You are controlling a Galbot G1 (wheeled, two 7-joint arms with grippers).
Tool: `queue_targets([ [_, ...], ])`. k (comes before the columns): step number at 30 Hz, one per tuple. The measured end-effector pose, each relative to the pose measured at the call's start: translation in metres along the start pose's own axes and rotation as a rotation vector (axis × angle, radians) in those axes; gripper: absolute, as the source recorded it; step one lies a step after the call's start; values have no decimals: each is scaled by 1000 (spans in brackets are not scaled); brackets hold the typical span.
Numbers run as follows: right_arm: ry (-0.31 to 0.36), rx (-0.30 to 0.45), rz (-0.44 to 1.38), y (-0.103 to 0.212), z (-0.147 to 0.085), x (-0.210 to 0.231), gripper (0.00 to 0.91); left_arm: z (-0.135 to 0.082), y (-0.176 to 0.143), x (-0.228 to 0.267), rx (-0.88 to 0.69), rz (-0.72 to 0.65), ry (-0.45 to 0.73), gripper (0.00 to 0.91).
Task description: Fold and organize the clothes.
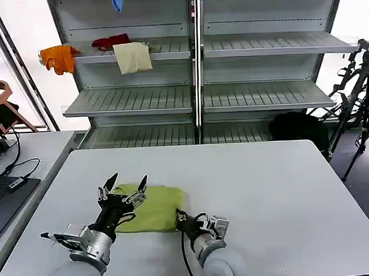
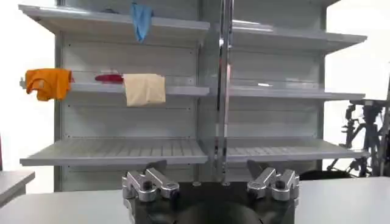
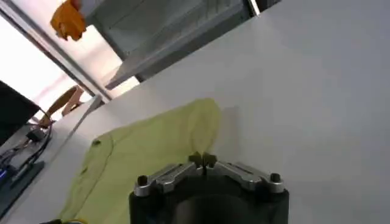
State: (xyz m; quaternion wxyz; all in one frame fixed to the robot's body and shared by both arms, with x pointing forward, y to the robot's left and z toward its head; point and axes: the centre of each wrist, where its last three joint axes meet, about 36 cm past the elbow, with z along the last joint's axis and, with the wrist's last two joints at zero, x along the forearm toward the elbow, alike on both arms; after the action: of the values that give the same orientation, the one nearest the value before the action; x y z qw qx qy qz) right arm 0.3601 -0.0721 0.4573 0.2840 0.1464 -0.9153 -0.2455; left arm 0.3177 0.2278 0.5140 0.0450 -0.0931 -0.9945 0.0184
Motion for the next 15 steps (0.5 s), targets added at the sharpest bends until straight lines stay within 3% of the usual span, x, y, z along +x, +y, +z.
queue_targets([
  [15,-94,36,43,-43,-34,36,0,4,-3,3,7,-1,17,907],
])
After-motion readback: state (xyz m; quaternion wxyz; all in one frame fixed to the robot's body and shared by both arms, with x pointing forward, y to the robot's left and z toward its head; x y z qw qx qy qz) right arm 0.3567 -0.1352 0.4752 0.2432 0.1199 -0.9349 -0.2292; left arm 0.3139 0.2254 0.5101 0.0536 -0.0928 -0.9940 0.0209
